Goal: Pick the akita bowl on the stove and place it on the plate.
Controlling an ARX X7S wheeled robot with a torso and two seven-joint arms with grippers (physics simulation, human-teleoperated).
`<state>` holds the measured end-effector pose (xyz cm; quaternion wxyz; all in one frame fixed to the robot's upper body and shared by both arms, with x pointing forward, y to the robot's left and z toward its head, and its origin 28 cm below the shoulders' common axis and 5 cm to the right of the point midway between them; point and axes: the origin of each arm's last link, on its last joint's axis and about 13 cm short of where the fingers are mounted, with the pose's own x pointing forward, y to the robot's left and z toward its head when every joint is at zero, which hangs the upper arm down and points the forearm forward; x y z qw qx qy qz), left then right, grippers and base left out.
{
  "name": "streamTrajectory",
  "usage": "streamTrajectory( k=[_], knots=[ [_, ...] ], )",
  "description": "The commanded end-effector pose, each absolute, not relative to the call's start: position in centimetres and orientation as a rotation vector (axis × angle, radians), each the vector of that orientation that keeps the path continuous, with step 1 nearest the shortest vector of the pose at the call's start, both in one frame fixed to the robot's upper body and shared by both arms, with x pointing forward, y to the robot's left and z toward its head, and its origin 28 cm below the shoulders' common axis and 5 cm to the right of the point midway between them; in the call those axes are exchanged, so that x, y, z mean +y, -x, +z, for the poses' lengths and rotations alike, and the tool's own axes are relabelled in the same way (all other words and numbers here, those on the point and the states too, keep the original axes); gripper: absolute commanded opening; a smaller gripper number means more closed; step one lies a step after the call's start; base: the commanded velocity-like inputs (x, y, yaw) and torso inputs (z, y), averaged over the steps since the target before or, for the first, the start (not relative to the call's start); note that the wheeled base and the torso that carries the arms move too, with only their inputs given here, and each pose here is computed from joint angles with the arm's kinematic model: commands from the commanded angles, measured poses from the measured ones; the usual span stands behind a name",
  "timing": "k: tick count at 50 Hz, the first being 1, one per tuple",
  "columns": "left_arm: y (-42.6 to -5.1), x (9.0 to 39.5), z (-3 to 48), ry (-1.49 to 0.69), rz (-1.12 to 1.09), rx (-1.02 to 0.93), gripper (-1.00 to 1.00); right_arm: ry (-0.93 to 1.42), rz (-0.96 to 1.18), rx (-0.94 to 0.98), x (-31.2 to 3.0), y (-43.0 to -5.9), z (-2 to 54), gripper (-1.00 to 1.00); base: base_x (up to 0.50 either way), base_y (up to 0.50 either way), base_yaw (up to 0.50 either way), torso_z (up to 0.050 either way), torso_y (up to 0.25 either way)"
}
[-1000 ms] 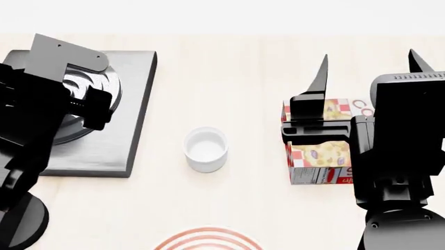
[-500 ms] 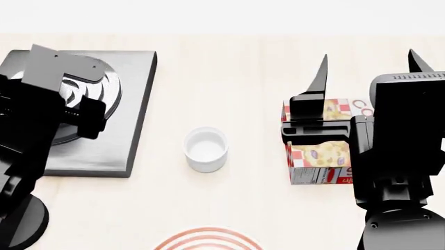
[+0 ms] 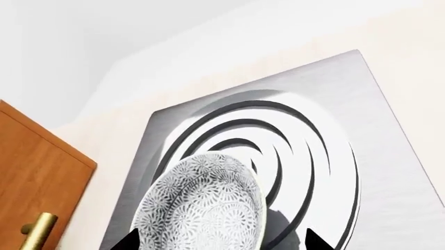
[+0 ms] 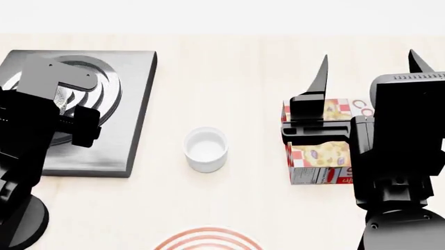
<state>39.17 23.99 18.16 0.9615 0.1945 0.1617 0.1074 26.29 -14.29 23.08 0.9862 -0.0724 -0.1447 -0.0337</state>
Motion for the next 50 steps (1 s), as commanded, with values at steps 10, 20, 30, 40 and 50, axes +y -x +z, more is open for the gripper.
streamTrajectory(
  k=[10, 20, 30, 40, 50],
  knots=[
    [-39.0, 24.5, 17.4, -0.394, 0.225, 0.349, 1.0, 0.145, -0.068, -0.291, -14.3, -26.3, 23.1, 1.0, 0.0, 0.0, 0.0, 0.0, 0.0],
    [-39.1, 24.5, 17.4, -0.39, 0.217, 0.349, 1.0, 0.145, -0.069, -0.29, -14.3, -26.4, 23.0, 1.0, 0.0, 0.0, 0.0, 0.0, 0.0],
    [-39.1, 24.8, 17.4, -0.363, 0.195, 0.356, 1.0, 0.145, -0.069, -0.29, -14.3, -26.5, 22.9, 1.0, 0.0, 0.0, 0.0, 0.0, 0.0],
    [-39.2, 25.3, 17.2, -0.37, 0.207, 0.358, 1.0, 0.144, -0.069, -0.29, -14.3, -26.5, 22.9, 1.0, 0.0, 0.0, 0.0, 0.0, 0.0],
    [-39.0, 25.5, 17.1, -0.374, 0.209, 0.363, 1.0, 0.144, -0.07, -0.29, -14.3, -26.4, 22.9, 1.0, 0.0, 0.0, 0.0, 0.0, 0.0]
  ],
)
